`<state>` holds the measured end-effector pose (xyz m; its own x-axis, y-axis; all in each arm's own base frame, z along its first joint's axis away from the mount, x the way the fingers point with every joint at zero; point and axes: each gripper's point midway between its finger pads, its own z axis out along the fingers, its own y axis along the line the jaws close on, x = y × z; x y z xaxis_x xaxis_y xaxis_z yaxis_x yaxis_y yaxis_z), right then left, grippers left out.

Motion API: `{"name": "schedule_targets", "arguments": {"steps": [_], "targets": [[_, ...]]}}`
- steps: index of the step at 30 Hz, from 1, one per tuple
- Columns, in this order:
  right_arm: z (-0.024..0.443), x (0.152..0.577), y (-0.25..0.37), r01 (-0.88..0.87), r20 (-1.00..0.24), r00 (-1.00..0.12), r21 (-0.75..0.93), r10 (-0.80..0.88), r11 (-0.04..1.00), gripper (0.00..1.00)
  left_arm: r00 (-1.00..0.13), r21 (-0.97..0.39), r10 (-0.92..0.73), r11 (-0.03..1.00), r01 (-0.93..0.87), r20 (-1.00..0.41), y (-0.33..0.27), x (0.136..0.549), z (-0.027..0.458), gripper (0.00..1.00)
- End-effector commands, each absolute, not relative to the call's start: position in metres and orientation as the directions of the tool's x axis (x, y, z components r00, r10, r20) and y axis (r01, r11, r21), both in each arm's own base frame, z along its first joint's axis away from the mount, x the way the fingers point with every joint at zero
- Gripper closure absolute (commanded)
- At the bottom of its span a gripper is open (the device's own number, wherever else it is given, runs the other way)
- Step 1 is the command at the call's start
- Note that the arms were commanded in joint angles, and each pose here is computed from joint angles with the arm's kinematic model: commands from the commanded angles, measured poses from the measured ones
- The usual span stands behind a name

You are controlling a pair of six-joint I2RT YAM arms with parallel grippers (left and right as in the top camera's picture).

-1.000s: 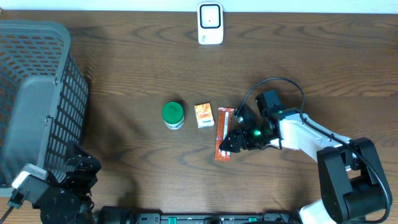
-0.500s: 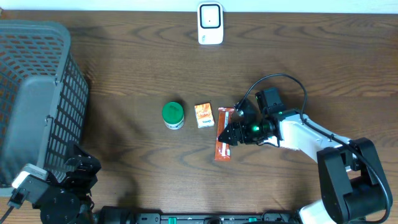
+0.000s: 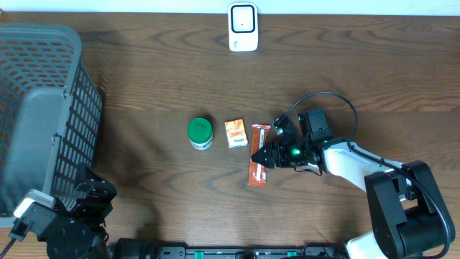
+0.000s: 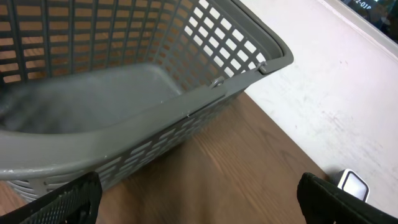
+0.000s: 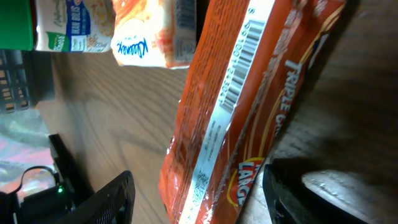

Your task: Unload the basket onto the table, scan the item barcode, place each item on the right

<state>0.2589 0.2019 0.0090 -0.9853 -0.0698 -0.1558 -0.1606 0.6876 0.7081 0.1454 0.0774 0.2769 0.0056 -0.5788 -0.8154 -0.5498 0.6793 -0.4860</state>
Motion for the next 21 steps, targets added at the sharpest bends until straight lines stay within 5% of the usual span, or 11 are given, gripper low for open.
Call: {"name": "schedule_targets", "arguments": {"steps": [1,5,8,12,21], "targets": [[-0.051,0.218,0.165,-0.007,0.018,-1.0,0.553,-0.02,0.833,0.35,0.011,-0.485,-0.578,0.675,-0.556,-0.816,0.079,0.145,0.276,0.02],[-0.056,0.214,0.161,-0.003,0.019,-1.0,0.539,-0.016,0.842,0.5,0.011,-0.486,-0.578,0.675,-0.556,-0.816,0.079,0.145,0.276,0.02],[-0.062,0.212,0.153,0.023,0.027,-1.0,0.497,0.011,0.868,0.75,0.012,-0.486,-0.578,0.675,-0.556,-0.816,0.079,0.145,0.276,0.02],[-0.066,0.215,0.149,0.024,-0.002,-1.0,0.485,0.028,0.874,0.96,0.011,-0.485,-0.577,0.675,-0.556,-0.816,0.079,0.145,0.276,0.02],[-0.057,0.227,0.162,-0.067,-0.098,-0.995,0.547,-0.015,0.834,0.99,0.011,-0.485,-0.578,0.675,-0.556,-0.816,0.079,0.145,0.276,0.02]]}}
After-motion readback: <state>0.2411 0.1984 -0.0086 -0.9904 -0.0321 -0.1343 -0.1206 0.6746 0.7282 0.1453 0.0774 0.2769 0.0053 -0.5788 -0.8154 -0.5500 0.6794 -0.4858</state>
